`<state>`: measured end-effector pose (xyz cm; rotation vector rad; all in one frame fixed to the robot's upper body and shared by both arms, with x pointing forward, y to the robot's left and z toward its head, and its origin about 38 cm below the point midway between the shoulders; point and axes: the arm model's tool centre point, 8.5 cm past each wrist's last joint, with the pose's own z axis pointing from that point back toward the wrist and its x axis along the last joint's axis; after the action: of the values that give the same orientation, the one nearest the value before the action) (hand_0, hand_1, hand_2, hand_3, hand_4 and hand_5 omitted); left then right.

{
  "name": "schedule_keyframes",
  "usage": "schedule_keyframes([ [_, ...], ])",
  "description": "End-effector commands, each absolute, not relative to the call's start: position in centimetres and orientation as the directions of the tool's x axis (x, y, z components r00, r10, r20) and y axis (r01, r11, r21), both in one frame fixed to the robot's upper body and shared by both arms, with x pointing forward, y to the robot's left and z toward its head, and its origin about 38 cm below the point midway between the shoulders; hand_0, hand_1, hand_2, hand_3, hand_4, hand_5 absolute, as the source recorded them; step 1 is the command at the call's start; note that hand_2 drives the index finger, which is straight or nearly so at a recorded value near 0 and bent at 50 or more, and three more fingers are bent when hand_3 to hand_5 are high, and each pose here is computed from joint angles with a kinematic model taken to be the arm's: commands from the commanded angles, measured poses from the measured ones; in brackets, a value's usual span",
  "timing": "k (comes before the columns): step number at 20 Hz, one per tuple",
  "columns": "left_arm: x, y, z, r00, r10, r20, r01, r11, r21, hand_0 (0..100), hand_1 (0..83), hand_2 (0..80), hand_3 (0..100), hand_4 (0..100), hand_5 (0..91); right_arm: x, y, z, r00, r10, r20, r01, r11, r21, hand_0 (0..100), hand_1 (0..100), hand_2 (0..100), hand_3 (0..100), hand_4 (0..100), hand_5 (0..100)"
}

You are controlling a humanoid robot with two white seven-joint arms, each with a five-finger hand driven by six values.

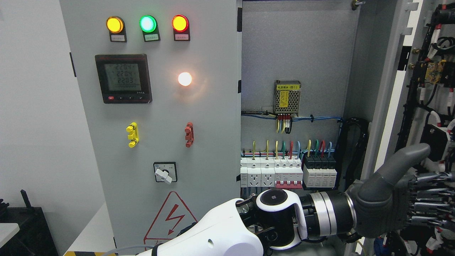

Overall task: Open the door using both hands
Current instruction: 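Hold the left hand against the opened door's inner edge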

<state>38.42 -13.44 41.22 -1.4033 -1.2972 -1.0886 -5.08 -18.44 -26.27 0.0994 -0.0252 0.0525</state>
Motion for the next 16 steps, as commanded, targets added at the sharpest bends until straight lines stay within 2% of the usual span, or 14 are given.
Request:
schedule_keyframes([
  [1, 37.7, -13.5, 41.6, 0.054, 0.212, 0.976, 0.997, -0.066, -0.041, 0, 0.0, 0.0, 0, 4, 0.0, -5.0, -18.4, -26.3, 0.998, 0.051, 0.029, -0.054, 0.994, 0.099, 0, 0, 0, 0, 0, 0],
  [16, 36.6, -13.6, 42.0, 0.050, 0.224, 0.973, 0.993, -0.117, -0.024, 0, 0.0, 0.0, 0, 4, 0.0, -5.0, -18.4, -26.3, 0.998, 0.051, 0.029, -0.054, 0.994, 0.099, 0, 0, 0, 0, 0, 0],
])
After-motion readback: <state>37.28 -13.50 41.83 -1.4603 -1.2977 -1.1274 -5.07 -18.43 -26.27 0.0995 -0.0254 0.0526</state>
